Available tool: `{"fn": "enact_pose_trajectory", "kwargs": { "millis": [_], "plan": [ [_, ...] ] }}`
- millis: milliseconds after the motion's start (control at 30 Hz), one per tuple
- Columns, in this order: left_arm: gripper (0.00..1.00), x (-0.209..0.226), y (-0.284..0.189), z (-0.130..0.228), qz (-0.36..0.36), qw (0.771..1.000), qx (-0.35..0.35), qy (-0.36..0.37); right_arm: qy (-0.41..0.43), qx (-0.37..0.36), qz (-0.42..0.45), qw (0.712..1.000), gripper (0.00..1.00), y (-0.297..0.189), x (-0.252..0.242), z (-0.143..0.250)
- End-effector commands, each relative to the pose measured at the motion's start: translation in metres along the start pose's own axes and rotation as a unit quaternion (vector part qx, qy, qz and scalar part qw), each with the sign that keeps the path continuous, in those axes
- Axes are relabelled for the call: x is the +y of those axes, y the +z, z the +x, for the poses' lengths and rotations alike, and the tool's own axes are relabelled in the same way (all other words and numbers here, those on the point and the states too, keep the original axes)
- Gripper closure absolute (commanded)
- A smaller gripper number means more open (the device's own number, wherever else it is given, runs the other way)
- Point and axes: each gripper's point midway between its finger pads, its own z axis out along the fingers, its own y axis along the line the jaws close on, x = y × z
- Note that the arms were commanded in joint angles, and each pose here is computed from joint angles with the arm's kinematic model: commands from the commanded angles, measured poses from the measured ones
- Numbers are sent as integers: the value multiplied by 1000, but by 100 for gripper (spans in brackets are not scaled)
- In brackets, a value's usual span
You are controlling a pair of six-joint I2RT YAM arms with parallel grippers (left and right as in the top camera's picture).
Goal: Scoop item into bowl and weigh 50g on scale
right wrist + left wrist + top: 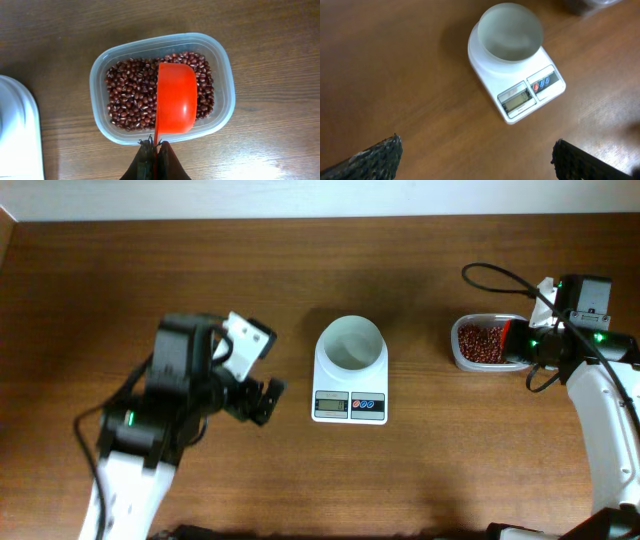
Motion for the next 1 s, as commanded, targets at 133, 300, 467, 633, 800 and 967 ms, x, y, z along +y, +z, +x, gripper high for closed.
{"fn": "enact_pose_trajectory", "kwargs": {
  "millis": [133, 300, 467, 633, 800, 967],
  "plan": [
    [1, -27, 29, 33, 15, 1000, 2, 21, 1, -9, -22, 1000, 96, -2, 7, -7],
    [1, -46, 62, 31, 20, 997, 31, 66, 0, -9, -22, 1000, 96, -2, 7, -7],
    [1, -49, 65, 12, 20, 997, -5, 78, 0, -9, -22, 1000, 96, -2, 7, -8],
    [1, -50, 66, 15, 21, 997, 1, 77, 0, -11, -22, 1000, 96, -2, 7, -8],
    [1, -49, 65, 6, 20, 999, -16, 32, -15, -12, -19, 1000, 96, -2, 6, -9],
    [1, -49, 65, 2, 21, 999, -24, 1, -41, -5, -19, 999, 96, 8, 5, -9]
  ]
}}
